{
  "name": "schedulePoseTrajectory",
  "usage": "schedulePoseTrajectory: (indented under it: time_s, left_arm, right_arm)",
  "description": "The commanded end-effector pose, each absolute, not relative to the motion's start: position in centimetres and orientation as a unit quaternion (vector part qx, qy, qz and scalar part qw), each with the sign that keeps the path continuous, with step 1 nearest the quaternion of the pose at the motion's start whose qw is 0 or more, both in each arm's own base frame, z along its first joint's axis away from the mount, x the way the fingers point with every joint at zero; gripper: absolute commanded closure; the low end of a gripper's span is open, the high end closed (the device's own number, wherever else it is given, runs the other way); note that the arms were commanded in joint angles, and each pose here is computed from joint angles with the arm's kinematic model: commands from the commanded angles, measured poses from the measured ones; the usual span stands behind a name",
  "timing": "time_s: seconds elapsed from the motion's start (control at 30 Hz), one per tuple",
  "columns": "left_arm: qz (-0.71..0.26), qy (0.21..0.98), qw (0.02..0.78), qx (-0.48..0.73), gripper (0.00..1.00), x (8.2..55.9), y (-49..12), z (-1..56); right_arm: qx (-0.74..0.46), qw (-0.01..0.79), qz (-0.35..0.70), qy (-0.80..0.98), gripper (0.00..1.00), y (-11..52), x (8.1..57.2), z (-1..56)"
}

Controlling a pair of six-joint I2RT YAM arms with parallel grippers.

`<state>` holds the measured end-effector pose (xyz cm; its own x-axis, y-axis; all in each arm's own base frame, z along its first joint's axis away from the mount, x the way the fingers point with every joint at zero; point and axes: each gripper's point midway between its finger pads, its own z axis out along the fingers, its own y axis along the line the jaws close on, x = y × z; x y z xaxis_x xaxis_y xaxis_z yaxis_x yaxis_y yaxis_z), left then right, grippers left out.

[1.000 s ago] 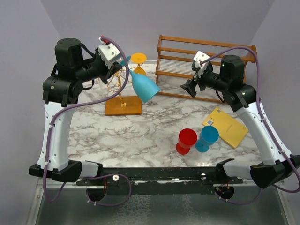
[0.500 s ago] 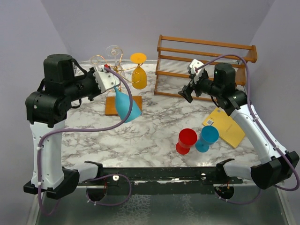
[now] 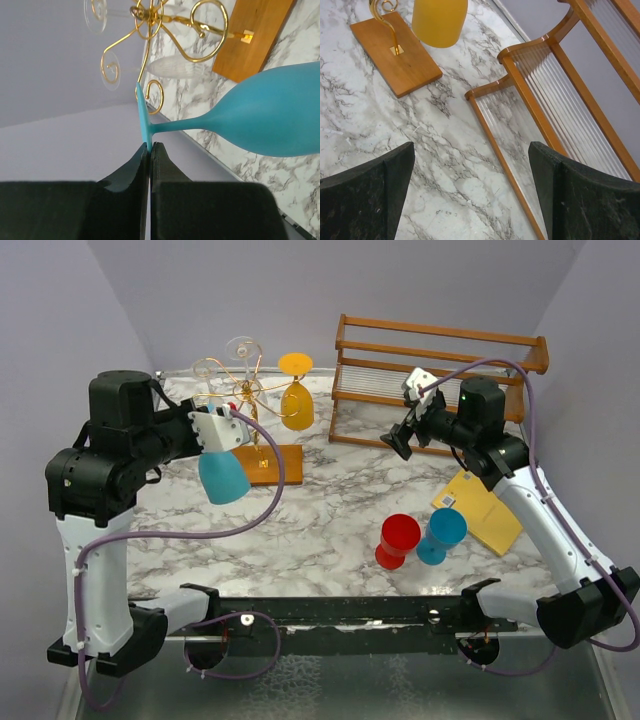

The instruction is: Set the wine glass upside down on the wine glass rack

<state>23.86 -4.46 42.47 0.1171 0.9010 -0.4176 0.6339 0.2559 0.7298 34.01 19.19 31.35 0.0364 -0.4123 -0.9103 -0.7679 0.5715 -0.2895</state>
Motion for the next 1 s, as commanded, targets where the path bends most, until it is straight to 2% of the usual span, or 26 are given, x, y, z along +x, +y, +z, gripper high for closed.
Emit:
schedulePoseTrajectory:
  time_s: [0.0,0.5,0.97]
  left_arm:
    - [0.213,0.657,0.422,0.587,1.0,25.6,-2.1,42.2]
    - [0.227,0.616,0.424,0.624,1.0,31.9,-4.0,40.8]
    - [0.236,0.611,0.422,0.626,1.0,34.6,-4.6,39.2]
  right_arm:
    - [-0.428,0.589,0.15,0.669,0.05,19.0,34.1,32.3]
    - [-0.43,0.584,0.145,0.673,0.05,18.9,34.4,31.7]
    - [-0.432,0.583,0.141,0.674,0.05,18.8,34.6,31.5]
